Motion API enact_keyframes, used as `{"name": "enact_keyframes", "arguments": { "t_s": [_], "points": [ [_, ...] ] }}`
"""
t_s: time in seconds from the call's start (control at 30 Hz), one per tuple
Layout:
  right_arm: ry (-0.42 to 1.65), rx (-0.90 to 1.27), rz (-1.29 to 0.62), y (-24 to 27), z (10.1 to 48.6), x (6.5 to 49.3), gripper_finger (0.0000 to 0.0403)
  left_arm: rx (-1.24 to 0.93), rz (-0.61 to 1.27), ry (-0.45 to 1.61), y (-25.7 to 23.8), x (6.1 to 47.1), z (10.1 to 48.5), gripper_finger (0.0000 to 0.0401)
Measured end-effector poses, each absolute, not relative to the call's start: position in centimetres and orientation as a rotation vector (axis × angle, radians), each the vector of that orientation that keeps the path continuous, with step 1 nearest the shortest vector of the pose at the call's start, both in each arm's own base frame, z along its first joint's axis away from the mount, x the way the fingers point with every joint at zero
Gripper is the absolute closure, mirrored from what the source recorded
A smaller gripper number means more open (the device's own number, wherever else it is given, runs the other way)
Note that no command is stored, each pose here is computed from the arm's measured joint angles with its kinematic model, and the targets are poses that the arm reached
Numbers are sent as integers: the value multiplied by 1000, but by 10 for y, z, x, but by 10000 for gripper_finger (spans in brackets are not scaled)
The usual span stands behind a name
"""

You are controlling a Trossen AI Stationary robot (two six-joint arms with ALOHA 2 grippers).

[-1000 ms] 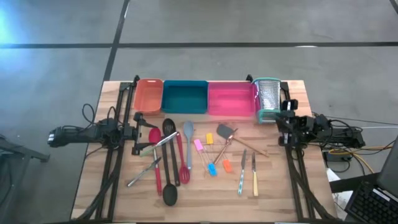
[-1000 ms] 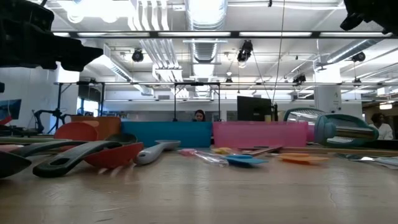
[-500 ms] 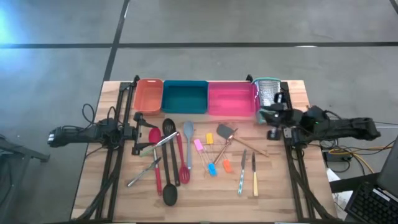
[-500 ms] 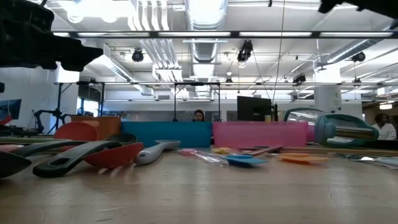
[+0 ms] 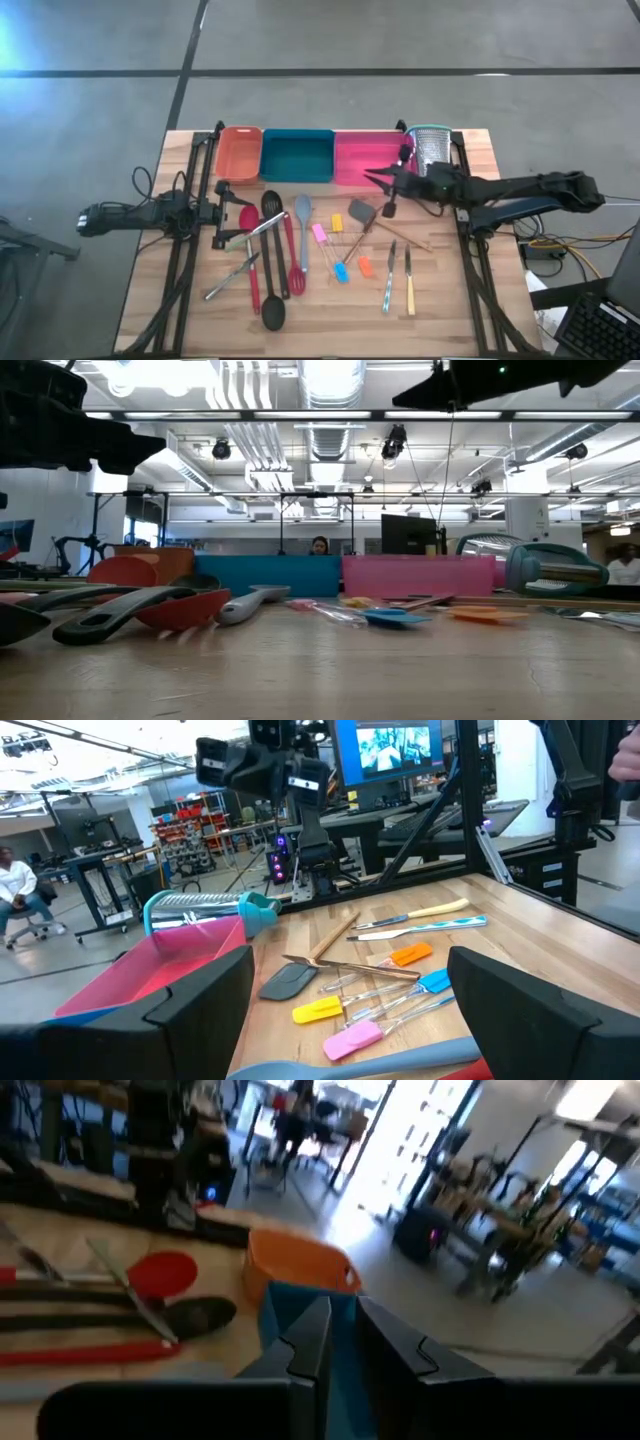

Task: Pick & Place Kitchen Items
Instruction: Put the green knife into the orange bin

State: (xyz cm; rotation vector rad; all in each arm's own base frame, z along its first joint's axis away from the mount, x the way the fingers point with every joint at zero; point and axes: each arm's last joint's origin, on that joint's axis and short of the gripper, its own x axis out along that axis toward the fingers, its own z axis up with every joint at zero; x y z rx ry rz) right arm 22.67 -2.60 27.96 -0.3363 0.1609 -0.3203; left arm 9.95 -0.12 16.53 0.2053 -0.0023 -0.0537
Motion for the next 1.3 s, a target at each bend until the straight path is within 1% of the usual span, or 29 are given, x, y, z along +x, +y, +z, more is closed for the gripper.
{"name": "enact_keyframes", "arguments": {
  "t_s": [0.1, 0.47, 0.67, 0.77, 0.9, 1.03, 1.13, 1.3],
  "points": [
    [225, -328, -327, -29, 276, 226, 363, 205, -54, -2, -1, 99, 165, 64],
    [307, -313, -266, -27, 266, 216, 365, 205, -53, 1, -1, 99, 165, 64],
    [317, -226, -275, -27, 265, 214, 365, 205, -53, 1, -1, 100, 165, 64],
    [314, -227, -275, -27, 265, 215, 365, 205, -54, -5, -1, 100, 166, 64],
    [318, -253, -270, -27, 265, 215, 365, 188, -48, -88, -1, 99, 174, 64],
    [318, -251, -272, -27, 265, 215, 365, 27, -56, -219, -1, 97, 187, 64],
    [313, -198, -280, -27, 264, 215, 365, -65, -69, -306, -1, 95, 195, 64],
    [308, -148, -287, -27, 264, 214, 365, -98, -77, -365, -1, 93, 200, 64]
  ]
}}
